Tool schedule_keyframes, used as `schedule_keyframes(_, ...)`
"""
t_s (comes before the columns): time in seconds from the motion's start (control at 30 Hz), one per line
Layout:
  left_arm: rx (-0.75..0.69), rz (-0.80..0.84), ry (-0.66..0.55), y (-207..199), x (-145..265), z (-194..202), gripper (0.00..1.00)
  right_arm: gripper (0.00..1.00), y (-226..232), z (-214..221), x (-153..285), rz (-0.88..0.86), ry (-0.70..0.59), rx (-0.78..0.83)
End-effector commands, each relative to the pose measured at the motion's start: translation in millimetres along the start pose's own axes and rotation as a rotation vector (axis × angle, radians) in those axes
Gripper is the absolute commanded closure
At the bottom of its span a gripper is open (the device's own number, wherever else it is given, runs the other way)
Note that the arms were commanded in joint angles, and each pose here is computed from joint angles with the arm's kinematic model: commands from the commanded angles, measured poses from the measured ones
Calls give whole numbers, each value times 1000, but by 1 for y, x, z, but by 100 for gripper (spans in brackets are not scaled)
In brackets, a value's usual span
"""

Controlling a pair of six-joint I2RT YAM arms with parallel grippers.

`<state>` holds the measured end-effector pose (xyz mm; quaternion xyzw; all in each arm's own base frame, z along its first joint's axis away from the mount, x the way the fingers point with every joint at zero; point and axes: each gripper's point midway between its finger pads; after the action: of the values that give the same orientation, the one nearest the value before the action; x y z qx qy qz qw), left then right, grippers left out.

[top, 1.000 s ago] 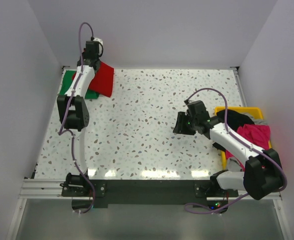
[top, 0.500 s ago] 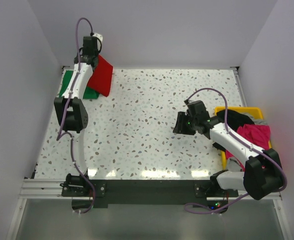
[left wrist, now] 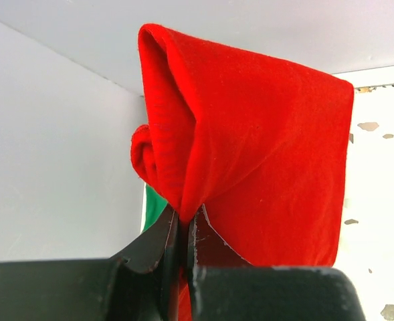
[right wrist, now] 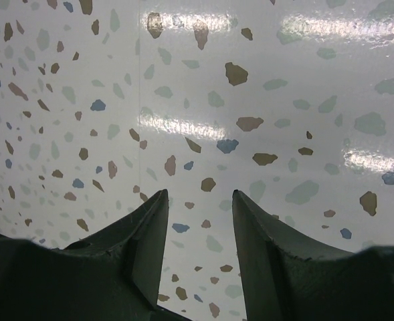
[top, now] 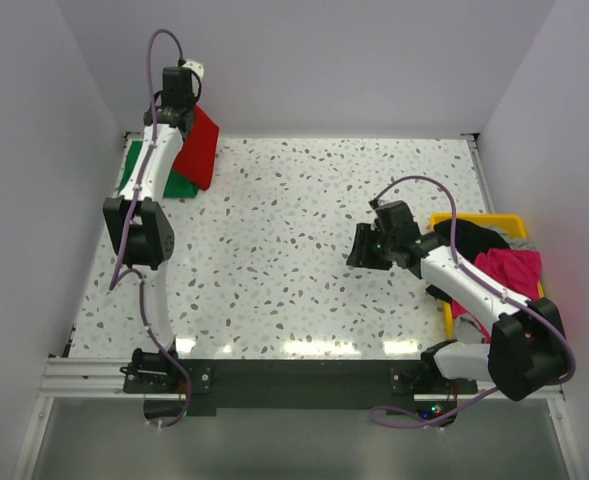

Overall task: Fold and stack the t-shirts
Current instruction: Neatly place the folded tshirt to the corner

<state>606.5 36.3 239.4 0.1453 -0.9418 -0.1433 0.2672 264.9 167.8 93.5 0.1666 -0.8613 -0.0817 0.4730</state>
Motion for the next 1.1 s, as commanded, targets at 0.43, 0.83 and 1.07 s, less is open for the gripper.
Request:
schedule_keyframes(0.43,42,-28,-106,28,38,-42,100,53,7,-24,15,-9,-83,28)
schedule_keyframes(0.83,25,-76,-40,41,9,-10,100,53,6,-21,8,-3,-56,30)
schedule_keyframes(1.07,27,-86,38,54,-44,35,100,54,2,-12,-1,13,-7,29)
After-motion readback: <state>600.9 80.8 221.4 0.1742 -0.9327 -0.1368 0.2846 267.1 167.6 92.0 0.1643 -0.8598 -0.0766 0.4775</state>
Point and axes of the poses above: each gripper's point midway between its finger pads, its own x axis back along the fingers, its own y axis along the line the jaws close on, z = x × y, and after that the axes turned 9 degrees about x, right-handed
